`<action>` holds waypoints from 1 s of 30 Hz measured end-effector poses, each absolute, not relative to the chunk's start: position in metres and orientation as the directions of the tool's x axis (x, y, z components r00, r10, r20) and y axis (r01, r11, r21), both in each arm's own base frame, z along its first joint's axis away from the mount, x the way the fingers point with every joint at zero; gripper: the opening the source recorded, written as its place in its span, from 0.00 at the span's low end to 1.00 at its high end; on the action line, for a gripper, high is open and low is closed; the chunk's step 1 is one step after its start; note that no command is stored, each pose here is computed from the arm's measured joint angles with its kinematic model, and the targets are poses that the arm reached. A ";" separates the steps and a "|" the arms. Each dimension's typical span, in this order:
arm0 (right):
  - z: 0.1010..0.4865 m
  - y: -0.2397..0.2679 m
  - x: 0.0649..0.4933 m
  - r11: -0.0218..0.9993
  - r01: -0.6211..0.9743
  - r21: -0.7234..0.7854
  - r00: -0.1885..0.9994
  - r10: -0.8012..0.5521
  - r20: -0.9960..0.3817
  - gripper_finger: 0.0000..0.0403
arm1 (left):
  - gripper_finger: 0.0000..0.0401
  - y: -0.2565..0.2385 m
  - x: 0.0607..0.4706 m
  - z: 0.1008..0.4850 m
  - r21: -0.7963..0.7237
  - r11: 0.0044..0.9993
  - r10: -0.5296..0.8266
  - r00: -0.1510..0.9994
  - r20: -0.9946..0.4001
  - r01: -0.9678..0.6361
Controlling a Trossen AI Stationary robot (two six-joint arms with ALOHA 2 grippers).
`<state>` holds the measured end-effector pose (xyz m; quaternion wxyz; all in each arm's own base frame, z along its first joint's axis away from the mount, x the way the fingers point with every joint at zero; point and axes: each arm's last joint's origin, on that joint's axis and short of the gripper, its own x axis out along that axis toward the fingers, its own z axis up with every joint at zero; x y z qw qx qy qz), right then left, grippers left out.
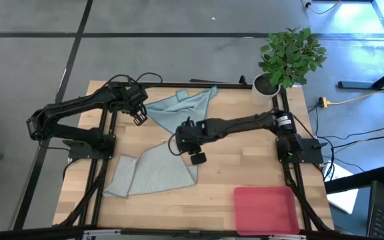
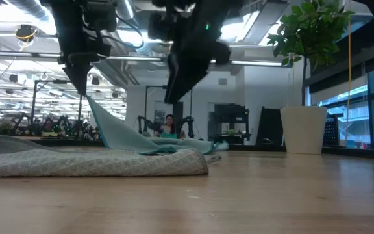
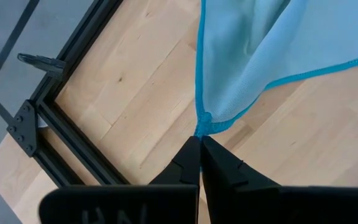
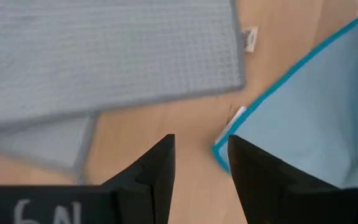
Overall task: Roll microfiber towels into tight, uniform cylinder then place into a basket
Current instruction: Fold the blue towel
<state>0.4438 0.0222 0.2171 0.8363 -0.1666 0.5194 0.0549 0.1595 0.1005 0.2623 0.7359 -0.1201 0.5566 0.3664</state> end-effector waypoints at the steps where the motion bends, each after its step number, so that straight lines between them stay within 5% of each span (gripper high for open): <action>1: 0.211 0.022 0.445 0.939 -0.256 -0.228 0.476 -0.083 -0.876 0.37 | 0.00 0.100 0.160 0.262 0.228 0.704 0.403 0.114 -0.908 -0.672; 15: 0.147 0.012 0.430 0.912 -0.197 -0.361 0.518 -0.216 -0.828 0.37 | 0.00 0.100 0.160 0.262 0.224 0.704 0.400 0.116 -0.909 -0.674; 30: 0.130 -0.012 0.423 0.925 -0.135 -0.355 0.529 -0.236 -0.815 0.31 | 0.00 0.100 0.160 0.262 0.223 0.703 0.400 0.117 -0.909 -0.675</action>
